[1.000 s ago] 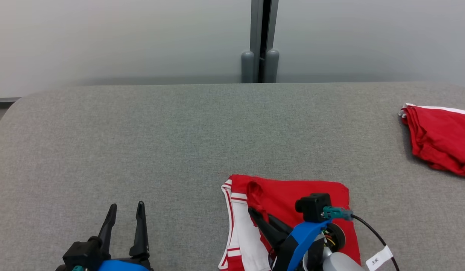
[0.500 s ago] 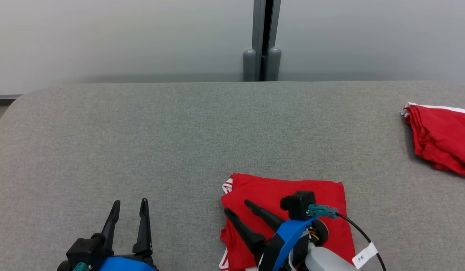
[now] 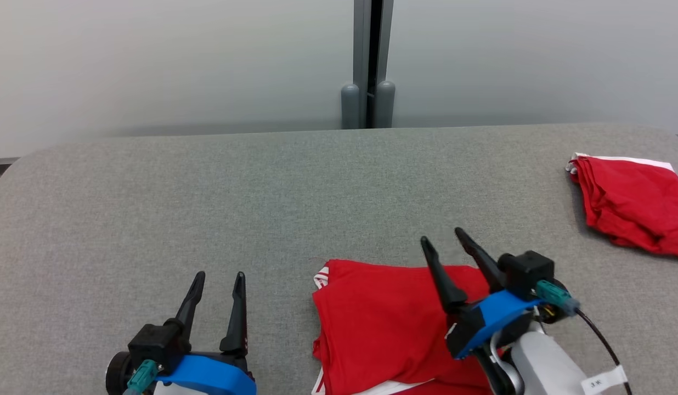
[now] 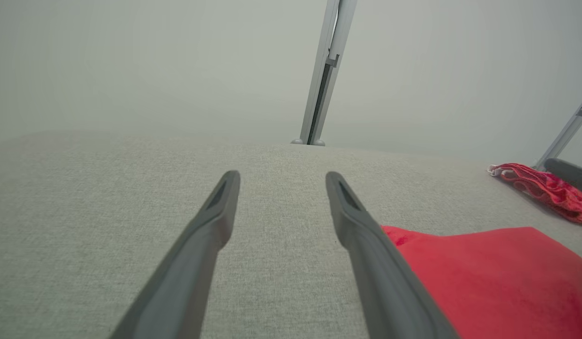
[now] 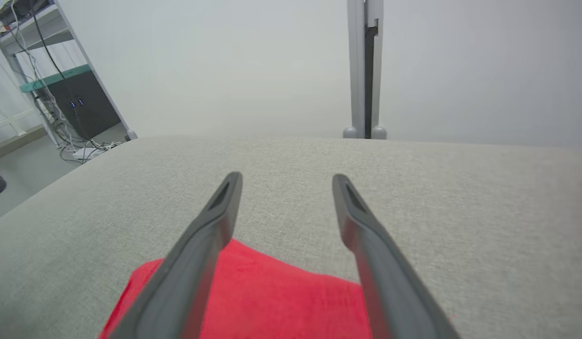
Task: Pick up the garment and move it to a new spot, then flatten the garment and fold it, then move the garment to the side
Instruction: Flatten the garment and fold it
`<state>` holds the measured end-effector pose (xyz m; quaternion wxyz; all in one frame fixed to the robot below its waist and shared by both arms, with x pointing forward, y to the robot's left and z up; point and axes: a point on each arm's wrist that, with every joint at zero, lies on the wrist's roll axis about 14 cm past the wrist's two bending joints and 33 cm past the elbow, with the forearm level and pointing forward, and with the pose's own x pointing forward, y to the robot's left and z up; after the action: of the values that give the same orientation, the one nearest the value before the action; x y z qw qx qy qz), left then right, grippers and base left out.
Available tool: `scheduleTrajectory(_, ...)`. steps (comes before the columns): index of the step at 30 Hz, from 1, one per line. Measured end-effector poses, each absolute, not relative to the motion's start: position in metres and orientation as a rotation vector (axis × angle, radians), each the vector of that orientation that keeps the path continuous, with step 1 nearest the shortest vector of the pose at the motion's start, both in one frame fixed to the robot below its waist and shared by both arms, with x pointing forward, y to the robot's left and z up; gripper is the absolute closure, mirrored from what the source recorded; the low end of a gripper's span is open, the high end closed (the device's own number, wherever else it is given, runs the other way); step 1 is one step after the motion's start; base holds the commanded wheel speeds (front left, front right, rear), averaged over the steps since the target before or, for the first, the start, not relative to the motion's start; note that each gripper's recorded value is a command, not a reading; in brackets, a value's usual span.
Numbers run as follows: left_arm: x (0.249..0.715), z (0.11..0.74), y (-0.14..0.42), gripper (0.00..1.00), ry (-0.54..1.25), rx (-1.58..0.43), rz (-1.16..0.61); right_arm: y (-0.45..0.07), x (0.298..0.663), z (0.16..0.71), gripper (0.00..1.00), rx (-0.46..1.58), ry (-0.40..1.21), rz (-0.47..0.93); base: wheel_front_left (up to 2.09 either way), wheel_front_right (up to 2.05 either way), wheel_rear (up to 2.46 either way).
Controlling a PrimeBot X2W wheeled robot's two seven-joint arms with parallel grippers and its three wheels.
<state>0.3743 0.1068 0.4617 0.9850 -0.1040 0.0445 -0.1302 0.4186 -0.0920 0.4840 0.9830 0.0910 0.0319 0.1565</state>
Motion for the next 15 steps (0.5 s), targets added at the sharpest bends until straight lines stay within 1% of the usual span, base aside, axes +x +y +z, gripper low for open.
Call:
scheduleTrajectory(6,0.372,0.465,0.096,0.00,0.087,-0.212,-0.276,-0.140,0.396,0.489,0.00,0.133,0.007,0.177,0.00,0.00,0.00)
scheduleTrajectory(11,0.364,0.461,0.094,0.00,0.103,-0.240,-0.264,-0.165,0.374,0.484,0.00,0.109,0.004,0.100,0.00,0.00,0.00)
scheduleTrajectory(15,0.360,0.460,0.096,0.00,0.106,-0.254,-0.250,-0.177,0.362,0.481,0.00,0.109,0.004,0.062,0.00,0.00,0.00)
